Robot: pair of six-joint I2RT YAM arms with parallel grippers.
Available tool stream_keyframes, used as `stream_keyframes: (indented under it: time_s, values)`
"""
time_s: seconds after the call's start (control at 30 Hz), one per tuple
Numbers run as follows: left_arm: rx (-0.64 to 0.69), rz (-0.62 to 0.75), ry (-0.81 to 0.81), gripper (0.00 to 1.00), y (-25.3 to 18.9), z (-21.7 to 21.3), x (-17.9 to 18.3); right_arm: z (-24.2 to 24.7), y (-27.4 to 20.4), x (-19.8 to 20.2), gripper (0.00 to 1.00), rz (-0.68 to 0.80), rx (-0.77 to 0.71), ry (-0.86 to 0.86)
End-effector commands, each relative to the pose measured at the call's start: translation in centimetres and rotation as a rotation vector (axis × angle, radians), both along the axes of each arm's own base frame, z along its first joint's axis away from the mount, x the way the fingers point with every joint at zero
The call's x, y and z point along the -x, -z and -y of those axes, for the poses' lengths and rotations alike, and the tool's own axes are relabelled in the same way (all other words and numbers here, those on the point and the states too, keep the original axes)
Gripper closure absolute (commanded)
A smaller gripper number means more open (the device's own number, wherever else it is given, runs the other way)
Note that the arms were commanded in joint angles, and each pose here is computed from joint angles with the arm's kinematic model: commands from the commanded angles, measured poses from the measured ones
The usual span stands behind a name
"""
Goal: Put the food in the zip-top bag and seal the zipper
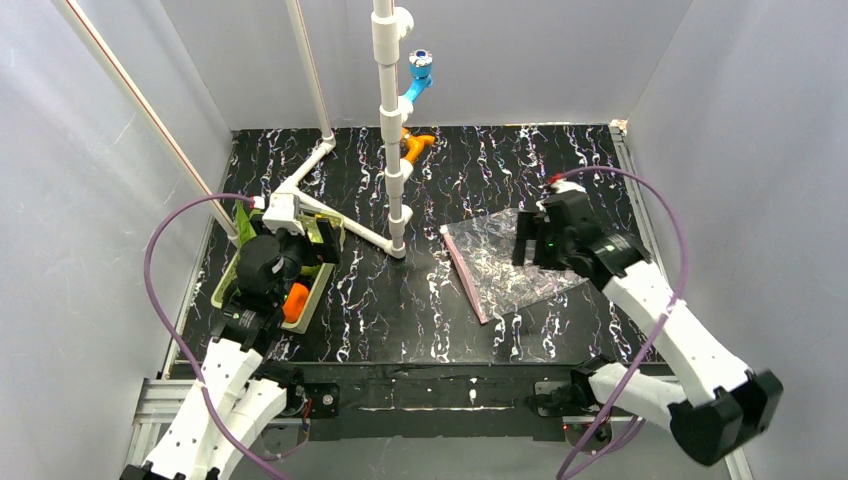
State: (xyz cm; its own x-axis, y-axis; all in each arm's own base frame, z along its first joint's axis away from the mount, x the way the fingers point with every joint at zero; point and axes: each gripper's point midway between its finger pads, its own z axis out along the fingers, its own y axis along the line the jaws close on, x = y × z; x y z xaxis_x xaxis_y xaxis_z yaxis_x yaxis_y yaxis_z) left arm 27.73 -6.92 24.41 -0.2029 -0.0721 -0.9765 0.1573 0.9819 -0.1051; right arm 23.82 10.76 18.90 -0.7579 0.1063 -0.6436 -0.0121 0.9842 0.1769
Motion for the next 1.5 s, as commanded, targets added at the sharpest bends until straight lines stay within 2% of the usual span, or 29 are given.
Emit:
stream_keyframes:
  time_s: [0.0, 0.1, 0.27, 0.4, 0.47, 0.63, 0.8, 1.1, 1.47]
  values:
    - [-0.021, 0.005, -0.014, 0.01, -0.4, -0.3, -0.1, -3.6, 0.1, 1.3, 0.0, -0.036, 0.126, -0.119]
    - [-0.025, 0.016, -0.031, 0.0, -0.4, -0.6, -0.2, -6.0, 1.9, 1.9, 0.0, -0.066, 0.282, -0.199]
    - [-0.03, 0.004, -0.019, 0.01, -0.3, -0.4, -0.2, -9.0, 4.5, 1.3, 0.0, -0.114, 0.525, -0.226]
    - [-0.036, 0.013, -0.039, 0.0, -0.5, -0.8, -0.2, -11.2, 6.1, 0.4, 0.0, -0.066, 0.679, -0.232]
    - [-0.038, 0.016, -0.04, 0.01, -0.5, -0.9, -0.2, -12.3, 7.6, 0.1, 0.0, -0.062, 0.681, -0.225]
    - [-0.038, 0.019, -0.041, 0.01, -0.6, -0.9, -0.2, -12.7, 9.9, -1.1, 0.13, -0.012, 0.709, -0.19]
    - [-0.037, 0.018, -0.034, 0.01, -0.6, -0.7, -0.4, -12.5, 11.3, -1.9, 0.35, 0.021, 0.758, -0.183]
    - [-0.035, 0.008, -0.009, 0.01, -0.3, -0.2, -0.6, -12.6, 12.9, -2.7, 0.37, 0.037, 0.824, -0.182]
    - [-0.029, 0.0, 0.003, 0.0, 0.0, 0.1, -0.5, -11.4, 13.7, -3.4, 0.55, 0.106, 0.877, -0.127]
